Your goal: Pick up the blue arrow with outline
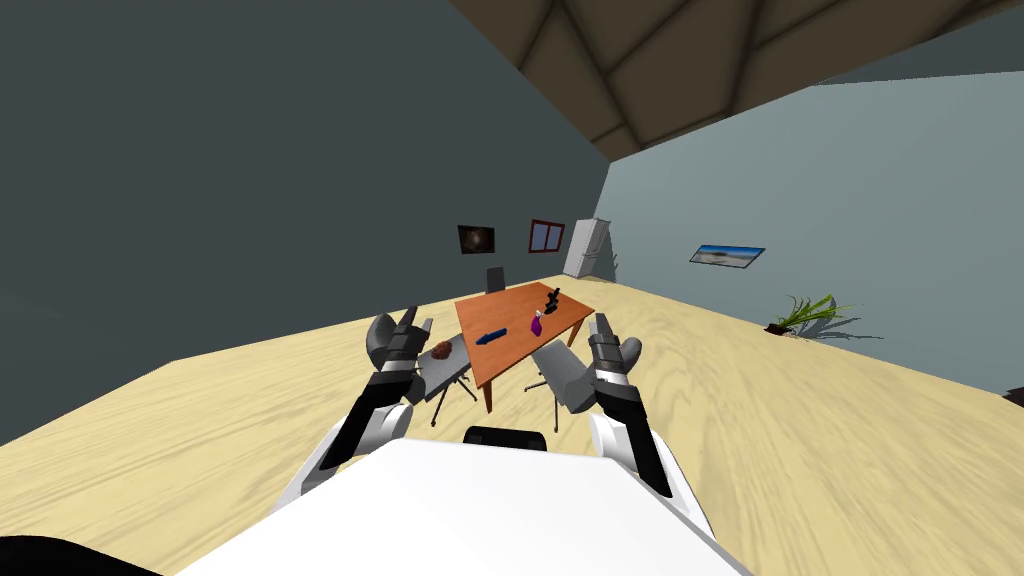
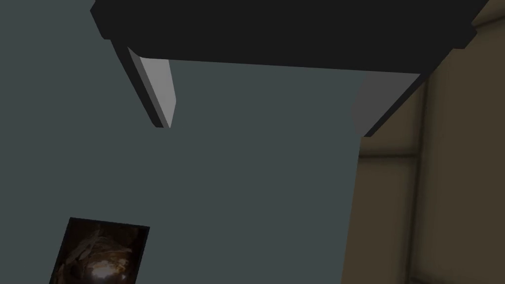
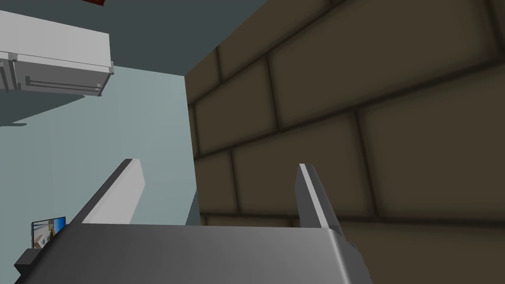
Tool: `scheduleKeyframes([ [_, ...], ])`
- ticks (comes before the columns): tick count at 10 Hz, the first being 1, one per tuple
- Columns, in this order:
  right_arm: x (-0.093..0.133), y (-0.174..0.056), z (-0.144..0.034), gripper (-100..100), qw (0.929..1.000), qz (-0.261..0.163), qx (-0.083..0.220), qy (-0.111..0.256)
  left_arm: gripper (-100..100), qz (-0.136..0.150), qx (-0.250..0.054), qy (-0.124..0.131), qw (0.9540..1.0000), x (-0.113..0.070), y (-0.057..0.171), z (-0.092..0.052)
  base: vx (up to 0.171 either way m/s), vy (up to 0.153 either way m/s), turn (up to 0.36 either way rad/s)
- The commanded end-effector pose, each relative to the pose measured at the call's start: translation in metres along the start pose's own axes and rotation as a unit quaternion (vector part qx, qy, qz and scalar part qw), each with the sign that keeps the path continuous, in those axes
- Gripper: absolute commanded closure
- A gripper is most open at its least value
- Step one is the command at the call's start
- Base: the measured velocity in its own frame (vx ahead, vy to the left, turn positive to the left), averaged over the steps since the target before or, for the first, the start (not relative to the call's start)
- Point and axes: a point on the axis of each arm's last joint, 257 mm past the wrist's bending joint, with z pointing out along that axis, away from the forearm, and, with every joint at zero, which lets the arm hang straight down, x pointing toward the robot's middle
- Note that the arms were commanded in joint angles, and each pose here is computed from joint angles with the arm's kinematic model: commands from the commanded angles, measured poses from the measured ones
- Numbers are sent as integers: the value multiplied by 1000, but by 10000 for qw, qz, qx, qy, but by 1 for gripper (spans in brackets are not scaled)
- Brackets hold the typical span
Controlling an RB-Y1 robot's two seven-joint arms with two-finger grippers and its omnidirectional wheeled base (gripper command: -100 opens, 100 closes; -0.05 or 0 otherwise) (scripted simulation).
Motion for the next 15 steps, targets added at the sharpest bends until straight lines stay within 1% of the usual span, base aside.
scheduleKeyframes([
  [1, 0, 0, 0, 0, 10000, 0, 0, 0, -100, 186, -368, 86, 9991, -8, 26, -1, -21, -99, -70],
  [2, 0, 0, 0, 0, 10000, 0, 0, 0, -100, 301, -616, 109, 9976, -16, 43, -2, -15, -119, -80],
  [3, 0, 0, 0, 0, 10000, 0, 0, 0, -100, 301, -616, 109, 9976, -16, 43, -2, -7, -76, -10],
  [4, 0, 0, 0, 0, 10000, 0, 0, 0, -100, 414, -884, 110, 9952, -25, 61, -3, -7, -65, -63],
  [5, 0, 0, 0, 0, 10000, 0, 0, 0, -100, 521, -1087, 98, 9927, -35, 76, -4, -2, -93, -107],
  [6, 0, 0, 0, 0, 10000, 0, 0, 0, -100, 522, -1171, 87, 9917, -36, 80, -5, -10, -76, -22],
  [7, 0, 0, 0, 0, 10000, 0, 0, 0, -100, 623, -1387, 52, 9884, -48, 95, -7, -14, -75, -62],
  [8, 0, 0, 0, 0, 10000, 0, 0, 0, -100, 624, -1473, 40, 9871, -48, 99, -8, -9, -56, -37],
  [9, 0, 0, 0, 0, 10000, -1, 0, 0, -100, 717, -1696, -16, 9829, -62, 115, -11, -16, -72, -83],
  [10, 0, 0, 0, 0, 10000, 0, 0, 0, -100, 718, -1787, -30, 9813, -63, 119, -12, -6, -62, -38],
  [11, 0, 0, 0, 0, 10000, -1, 0, 0, -100, 800, -1997, -104, 9765, -78, 133, -15, 2, -87, -96],
  [12, 0, 0, 0, 0, 10000, 0, 0, 0, -100, 800, -2111, -123, 9741, -79, 139, -18, 6, -69, -47],
  [13, 0, 0, 0, 0, 10000, -1, 0, 0, -100, 871, -2373, -226, 9673, -96, 155, -22, 4, -63, -92],
  [14, 0, 0, 0, 0, 10000, 0, 0, 0, -100, 871, -2441, -239, 9655, -97, 158, -24, -4, -56, -48],
  [15, 0, 0, 0, 0, 10000, -1, 0, 0, -100, 928, -2661, -352, 9588, -114, 171, -29, 6, -76, -114],
])
